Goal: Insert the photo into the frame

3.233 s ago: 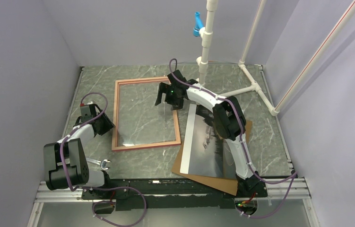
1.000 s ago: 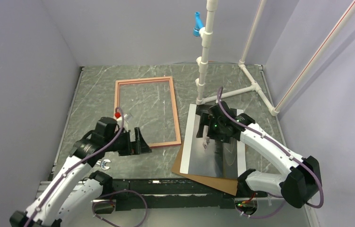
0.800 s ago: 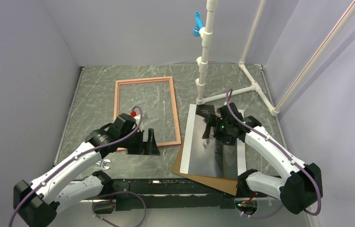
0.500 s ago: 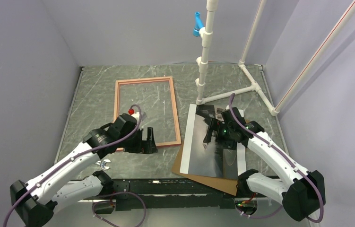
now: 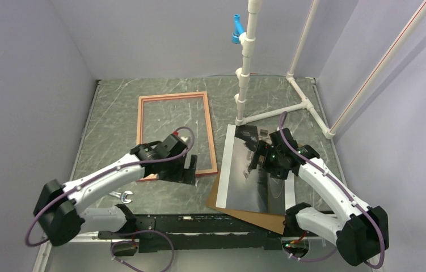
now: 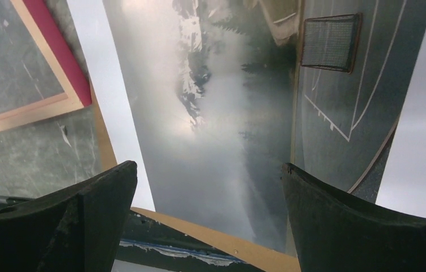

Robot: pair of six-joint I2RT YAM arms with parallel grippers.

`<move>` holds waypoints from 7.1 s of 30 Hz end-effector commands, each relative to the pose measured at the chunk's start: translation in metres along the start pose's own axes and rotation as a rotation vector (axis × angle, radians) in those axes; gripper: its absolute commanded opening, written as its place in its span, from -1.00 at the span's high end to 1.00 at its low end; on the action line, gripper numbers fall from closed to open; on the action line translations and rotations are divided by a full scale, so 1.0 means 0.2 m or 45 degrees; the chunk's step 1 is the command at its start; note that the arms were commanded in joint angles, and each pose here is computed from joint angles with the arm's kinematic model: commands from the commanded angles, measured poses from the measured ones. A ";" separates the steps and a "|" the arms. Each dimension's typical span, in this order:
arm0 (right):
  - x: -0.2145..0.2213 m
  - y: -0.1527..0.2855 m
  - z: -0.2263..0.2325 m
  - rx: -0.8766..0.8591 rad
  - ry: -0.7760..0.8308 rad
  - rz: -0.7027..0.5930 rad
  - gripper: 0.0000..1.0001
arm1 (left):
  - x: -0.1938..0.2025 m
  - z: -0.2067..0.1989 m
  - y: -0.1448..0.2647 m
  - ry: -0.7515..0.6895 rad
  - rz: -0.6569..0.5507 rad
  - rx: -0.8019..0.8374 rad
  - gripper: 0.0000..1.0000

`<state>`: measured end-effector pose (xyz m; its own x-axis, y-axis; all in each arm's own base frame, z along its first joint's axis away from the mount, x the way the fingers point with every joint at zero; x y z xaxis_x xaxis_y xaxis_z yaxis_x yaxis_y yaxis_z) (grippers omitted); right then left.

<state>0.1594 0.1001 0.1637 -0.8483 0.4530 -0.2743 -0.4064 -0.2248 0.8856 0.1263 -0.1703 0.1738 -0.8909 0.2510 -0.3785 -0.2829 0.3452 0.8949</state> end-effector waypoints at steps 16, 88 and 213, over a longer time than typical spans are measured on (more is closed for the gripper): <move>-0.20 -0.03 -0.22 0.189 -0.234 -0.077 -0.99 | -0.43 -0.41 -0.36 0.003 -0.148 0.513 -0.91; -0.01 -0.29 -0.39 -0.034 -0.567 0.182 -0.93 | -0.15 -0.50 -0.58 0.340 -0.175 0.754 -0.34; 0.14 -0.34 -0.10 -0.220 -0.335 0.286 -0.97 | 0.28 -0.61 -0.63 0.488 -0.328 0.923 0.66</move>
<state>0.1660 0.1180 0.1037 -0.8230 0.5625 0.0793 -0.3074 -0.5585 0.7704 0.0624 -0.3070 0.0617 -0.9399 -0.1710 -0.2954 -0.2811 0.8788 0.3857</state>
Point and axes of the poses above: each gripper's point midway between its finger pads, its own y axis back along the fingers, its own z axis along the line the jaws close on, x = y × z, the point moved 8 cm from there along y, back along the fingers, and after that the axes turned 8 degrees about -y, right-handed, at the moved point
